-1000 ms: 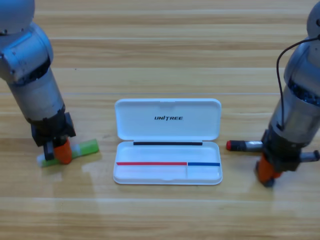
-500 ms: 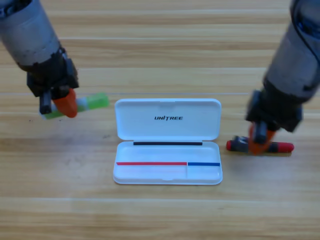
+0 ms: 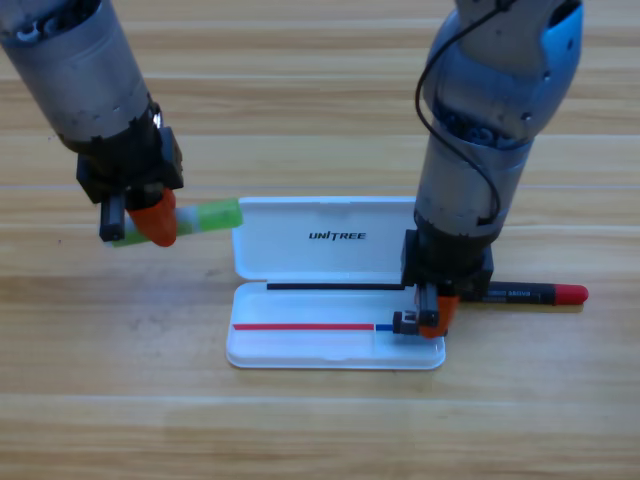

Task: Clean up eraser and pencils

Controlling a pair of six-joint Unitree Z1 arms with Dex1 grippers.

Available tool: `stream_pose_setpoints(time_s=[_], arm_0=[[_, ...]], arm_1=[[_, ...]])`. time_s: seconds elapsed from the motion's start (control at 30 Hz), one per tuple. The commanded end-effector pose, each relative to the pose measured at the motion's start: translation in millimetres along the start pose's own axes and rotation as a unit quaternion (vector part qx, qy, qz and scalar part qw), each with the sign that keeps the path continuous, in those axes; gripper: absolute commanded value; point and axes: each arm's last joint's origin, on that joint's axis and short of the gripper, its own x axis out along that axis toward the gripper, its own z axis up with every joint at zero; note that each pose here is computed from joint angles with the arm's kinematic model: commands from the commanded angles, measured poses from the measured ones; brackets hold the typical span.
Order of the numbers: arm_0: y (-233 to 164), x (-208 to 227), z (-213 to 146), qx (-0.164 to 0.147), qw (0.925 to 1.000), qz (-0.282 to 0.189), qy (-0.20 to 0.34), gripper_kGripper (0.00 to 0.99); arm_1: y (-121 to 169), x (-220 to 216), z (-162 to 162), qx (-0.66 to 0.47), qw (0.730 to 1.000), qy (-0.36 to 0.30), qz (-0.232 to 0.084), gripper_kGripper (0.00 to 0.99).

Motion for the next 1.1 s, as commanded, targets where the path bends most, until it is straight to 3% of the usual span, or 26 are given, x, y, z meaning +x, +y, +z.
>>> stream_pose_setpoints(time_s=[0.03,0.23,0.27,0.3,0.43,0.47,0.73,0.9,1.1], arm_0=[[-7,17,2,0.008,0.9994,-0.018,0.028,0.000],[-7,21,2,0.008,0.9992,-0.021,0.032,0.000],[-7,21,2,0.008,0.9992,-0.021,0.032,0.000],[-7,21,3,0.008,0.9992,-0.022,0.033,0.000],[-6,22,3,0.008,0.9992,-0.022,0.033,0.000],[-6,22,4,0.008,0.9992,-0.022,0.033,0.000],[-5,24,8,0.007,0.9992,-0.025,0.030,0.000],[-9,32,21,0.022,0.9987,-0.041,0.023,0.000],[-21,55,48,0.052,0.9961,-0.066,0.026,0.000]], arm_1=[[2,35,12,-0.018,0.999,0.028,0.030,0.000],[-2,40,13,-0.018,0.999,0.030,0.031,0.000],[-2,39,13,-0.018,0.999,0.029,0.031,0.057],[-3,39,13,-0.018,0.999,0.029,0.030,0.175],[-3,34,14,-0.019,0.999,0.024,0.023,0.815],[-3,31,14,-0.019,0.999,0.021,0.020,0.862],[26,-38,-19,-0.019,0.999,-0.026,0.003,0.989],[38,-68,-62,0.007,0.999,-0.044,0.002,0.990],[8,-43,-99,0.034,0.999,0.000,0.000,0.990]])
